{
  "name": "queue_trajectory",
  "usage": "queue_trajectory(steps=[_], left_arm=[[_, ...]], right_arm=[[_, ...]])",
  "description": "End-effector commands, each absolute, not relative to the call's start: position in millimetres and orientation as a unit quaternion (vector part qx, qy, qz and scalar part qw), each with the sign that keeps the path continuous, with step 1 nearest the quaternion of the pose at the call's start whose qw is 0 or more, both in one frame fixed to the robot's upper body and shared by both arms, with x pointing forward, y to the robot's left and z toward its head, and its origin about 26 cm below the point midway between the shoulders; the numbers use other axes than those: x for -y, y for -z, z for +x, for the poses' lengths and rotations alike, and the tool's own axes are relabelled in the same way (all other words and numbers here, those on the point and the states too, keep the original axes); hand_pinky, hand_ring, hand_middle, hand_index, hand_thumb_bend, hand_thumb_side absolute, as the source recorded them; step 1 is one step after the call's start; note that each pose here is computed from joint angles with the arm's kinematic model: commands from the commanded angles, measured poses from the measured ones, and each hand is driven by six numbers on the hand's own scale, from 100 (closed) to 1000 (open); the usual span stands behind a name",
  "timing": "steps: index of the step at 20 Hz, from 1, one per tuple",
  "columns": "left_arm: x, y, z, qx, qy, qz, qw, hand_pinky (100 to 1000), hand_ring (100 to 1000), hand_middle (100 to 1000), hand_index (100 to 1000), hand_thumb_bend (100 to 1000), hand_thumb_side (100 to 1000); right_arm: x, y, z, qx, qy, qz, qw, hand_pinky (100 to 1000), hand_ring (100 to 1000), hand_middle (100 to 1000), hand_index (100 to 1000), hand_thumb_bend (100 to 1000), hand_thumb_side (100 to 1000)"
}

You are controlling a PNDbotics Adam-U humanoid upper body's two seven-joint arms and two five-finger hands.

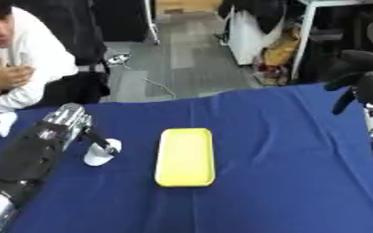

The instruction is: Pick up objects on the table and place them in the box.

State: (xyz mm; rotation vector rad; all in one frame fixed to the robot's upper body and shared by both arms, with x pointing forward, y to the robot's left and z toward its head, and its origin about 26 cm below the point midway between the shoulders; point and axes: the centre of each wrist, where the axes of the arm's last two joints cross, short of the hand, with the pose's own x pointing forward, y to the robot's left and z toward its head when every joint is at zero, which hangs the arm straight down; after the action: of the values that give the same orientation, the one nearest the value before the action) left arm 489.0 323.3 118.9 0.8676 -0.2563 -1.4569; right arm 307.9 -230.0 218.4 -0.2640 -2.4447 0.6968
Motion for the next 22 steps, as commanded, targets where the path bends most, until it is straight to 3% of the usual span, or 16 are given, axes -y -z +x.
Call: queue_trajectory(steps=[1,22], left_arm=[[-326.0,-133.7,492.3,0.118,0.635,0.405,0.647,570,224,222,799,620,785],[-330.1,-130.9,491.6,0.09,0.628,0.419,0.65,584,233,229,809,627,791]], right_arm=[[227.7,-228.0,306.2,0.922,-0.259,-0.095,0.271,372,587,643,826,100,868],[226.7,-229.7,306.6,0.924,-0.258,-0.093,0.267,372,587,642,827,100,869]])
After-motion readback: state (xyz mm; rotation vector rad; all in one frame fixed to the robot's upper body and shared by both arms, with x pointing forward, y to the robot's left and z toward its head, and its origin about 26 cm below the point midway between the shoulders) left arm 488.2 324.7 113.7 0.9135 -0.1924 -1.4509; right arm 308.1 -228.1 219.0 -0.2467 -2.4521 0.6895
